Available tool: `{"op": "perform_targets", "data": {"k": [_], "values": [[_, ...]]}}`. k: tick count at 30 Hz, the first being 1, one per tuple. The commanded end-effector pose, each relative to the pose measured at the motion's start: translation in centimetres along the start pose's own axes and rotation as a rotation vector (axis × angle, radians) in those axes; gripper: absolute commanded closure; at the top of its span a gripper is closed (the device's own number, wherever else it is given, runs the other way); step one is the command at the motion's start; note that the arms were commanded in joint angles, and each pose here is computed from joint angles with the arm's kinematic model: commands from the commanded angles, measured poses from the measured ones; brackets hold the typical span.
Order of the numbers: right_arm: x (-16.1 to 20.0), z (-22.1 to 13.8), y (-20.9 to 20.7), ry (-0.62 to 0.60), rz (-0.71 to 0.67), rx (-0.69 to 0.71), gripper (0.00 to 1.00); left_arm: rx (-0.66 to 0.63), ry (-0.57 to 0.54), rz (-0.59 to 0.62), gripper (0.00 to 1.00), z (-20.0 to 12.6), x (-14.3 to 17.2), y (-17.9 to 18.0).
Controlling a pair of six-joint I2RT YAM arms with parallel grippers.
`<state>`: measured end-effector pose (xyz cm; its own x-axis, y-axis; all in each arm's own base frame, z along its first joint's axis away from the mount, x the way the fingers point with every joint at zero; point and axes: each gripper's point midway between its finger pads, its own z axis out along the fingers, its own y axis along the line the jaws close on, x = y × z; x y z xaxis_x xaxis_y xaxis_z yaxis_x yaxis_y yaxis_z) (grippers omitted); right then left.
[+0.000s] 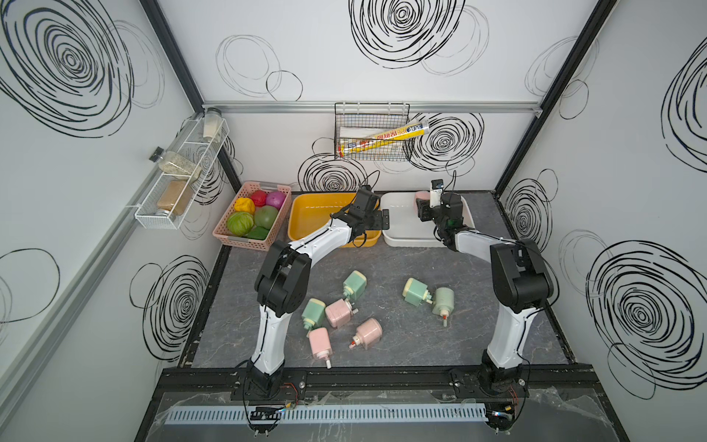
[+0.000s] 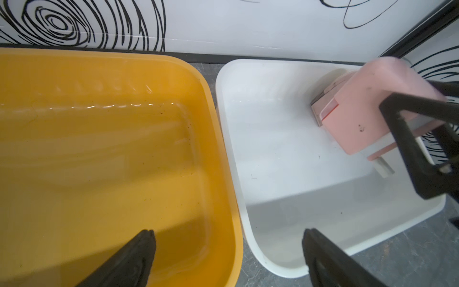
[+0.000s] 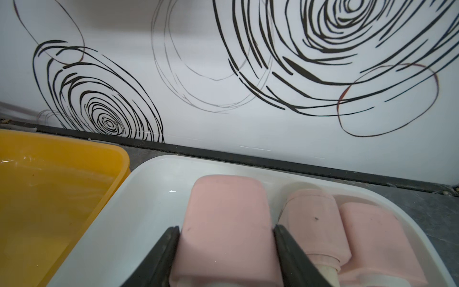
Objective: Place the pencil sharpeners by color into the storage box
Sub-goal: Place the pencil sharpener in the storage box.
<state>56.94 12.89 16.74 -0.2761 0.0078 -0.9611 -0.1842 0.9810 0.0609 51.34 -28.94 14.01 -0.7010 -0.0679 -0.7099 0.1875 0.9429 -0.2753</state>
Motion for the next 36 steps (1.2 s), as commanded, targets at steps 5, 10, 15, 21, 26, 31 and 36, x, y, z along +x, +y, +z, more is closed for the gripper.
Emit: {"op": "perform_targets", "data": {"k": [5,10,15,21,26,31,36], "values": [[-1.0,2.6,-1.2,-0.070,0.055,0.106,1.00,0.007,0.014,-0.001,0.01,2.1,-0.8,0.2],[-0.4,3.4,-1.0,-0.071,0.095,0.086,1.00,-0.004,0.034,-0.004,0.01,3.1,-0.2,0.4],[0.6,4.3,-0.8,-0.069,0.093,0.120,1.00,-0.027,0.058,-0.004,0.01,4.2,0.5,1.0],[0.9,4.7,-0.9,-0.057,0.032,0.099,1.00,-0.039,0.078,-0.003,0.01,4.9,1.0,1.3],[0.9,5.0,-1.0,-0.051,0.025,0.083,1.00,-0.040,0.090,-0.005,0.01,5.4,1.5,1.5],[1.3,5.3,-2.1,-0.016,0.029,0.129,1.00,-0.045,0.112,-0.037,0.01,6.3,2.0,1.9],[1.9,6.3,-3.1,0.037,0.059,0.121,0.92,-0.059,0.139,-0.055,0.01,7.0,2.8,2.5]]}}
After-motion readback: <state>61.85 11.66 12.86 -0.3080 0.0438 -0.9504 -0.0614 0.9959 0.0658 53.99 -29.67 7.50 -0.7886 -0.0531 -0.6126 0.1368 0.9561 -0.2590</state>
